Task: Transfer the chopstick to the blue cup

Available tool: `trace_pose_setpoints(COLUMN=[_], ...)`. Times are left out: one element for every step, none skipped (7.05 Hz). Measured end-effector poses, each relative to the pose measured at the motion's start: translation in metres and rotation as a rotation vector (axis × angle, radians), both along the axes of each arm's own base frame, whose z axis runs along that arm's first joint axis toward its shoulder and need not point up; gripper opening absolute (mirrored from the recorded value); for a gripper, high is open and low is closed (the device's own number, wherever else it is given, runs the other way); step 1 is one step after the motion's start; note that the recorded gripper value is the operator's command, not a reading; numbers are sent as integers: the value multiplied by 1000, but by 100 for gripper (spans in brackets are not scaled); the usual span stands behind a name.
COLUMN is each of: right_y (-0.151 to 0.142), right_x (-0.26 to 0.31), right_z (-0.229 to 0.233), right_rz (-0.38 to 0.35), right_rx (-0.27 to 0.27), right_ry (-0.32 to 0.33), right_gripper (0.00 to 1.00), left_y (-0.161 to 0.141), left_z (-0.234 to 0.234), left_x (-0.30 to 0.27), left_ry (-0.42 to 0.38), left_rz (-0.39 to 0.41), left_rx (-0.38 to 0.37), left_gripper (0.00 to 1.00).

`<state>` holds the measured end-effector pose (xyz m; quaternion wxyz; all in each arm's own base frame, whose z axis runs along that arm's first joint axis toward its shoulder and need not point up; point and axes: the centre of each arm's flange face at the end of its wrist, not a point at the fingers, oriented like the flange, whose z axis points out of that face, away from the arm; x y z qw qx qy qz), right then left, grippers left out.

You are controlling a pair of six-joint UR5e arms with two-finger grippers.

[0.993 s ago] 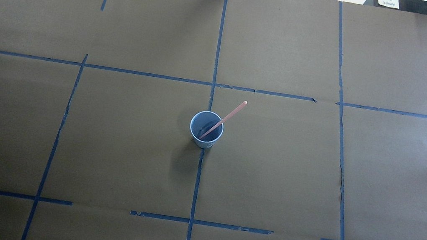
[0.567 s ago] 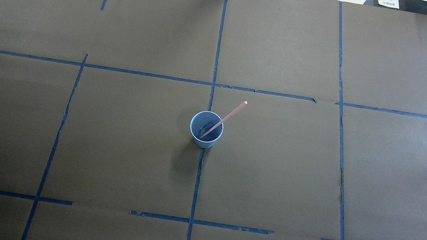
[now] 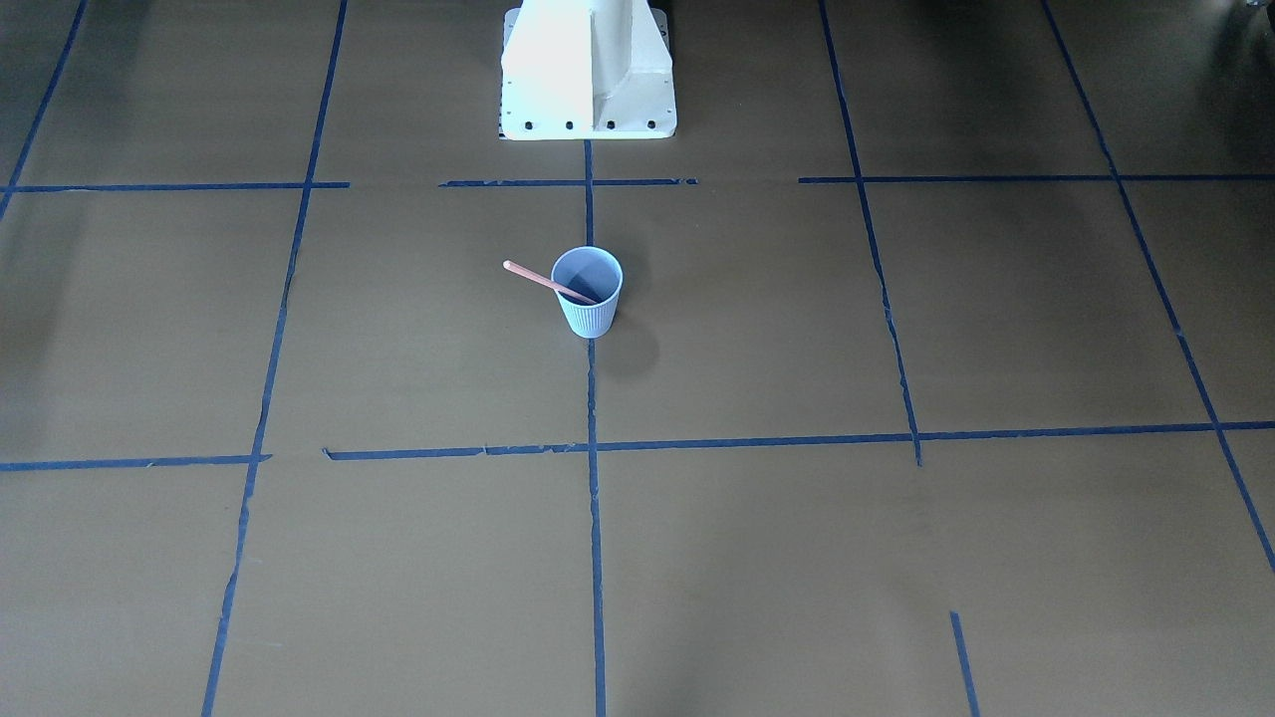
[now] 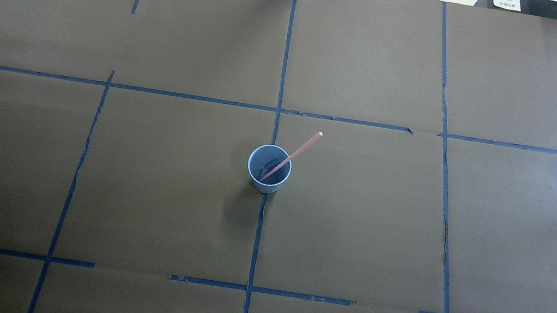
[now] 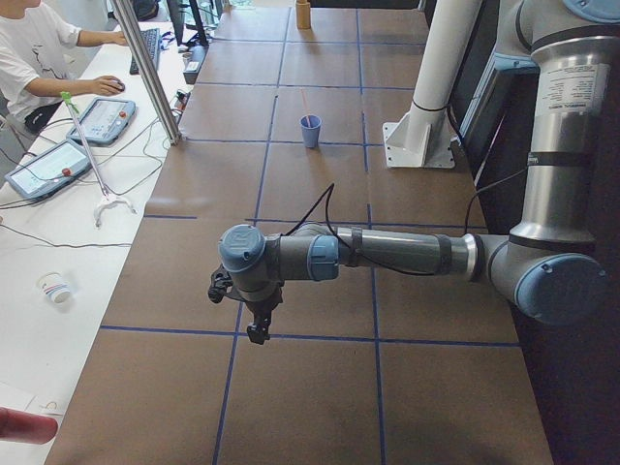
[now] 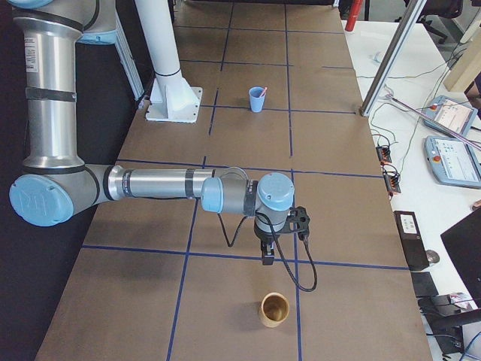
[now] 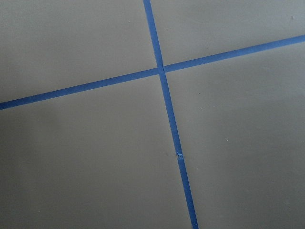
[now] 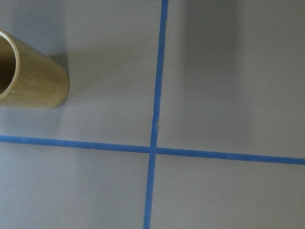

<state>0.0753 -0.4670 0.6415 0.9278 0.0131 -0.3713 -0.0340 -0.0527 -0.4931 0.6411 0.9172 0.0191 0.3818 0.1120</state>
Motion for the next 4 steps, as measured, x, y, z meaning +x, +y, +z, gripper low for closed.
trace_pose_setpoints(right_y=[0, 1, 1, 2], right_x=[0, 0, 0, 0], right_z=[0, 1, 1, 0], right_rz=[2, 4, 6, 9], right_rx=[-3, -12, -25, -35], right_ry=[0, -2, -3, -4], right_gripper=[100, 100, 100, 100], left_y=[0, 1, 1, 1], left_z=[1, 3, 3, 3], left_x=[0, 0, 0, 0], left_ry=[0, 0, 0, 1], left_rz=[-1, -2, -4, -5], left_rx=[-3, -7, -8, -10], left_gripper=[100, 100, 100, 100])
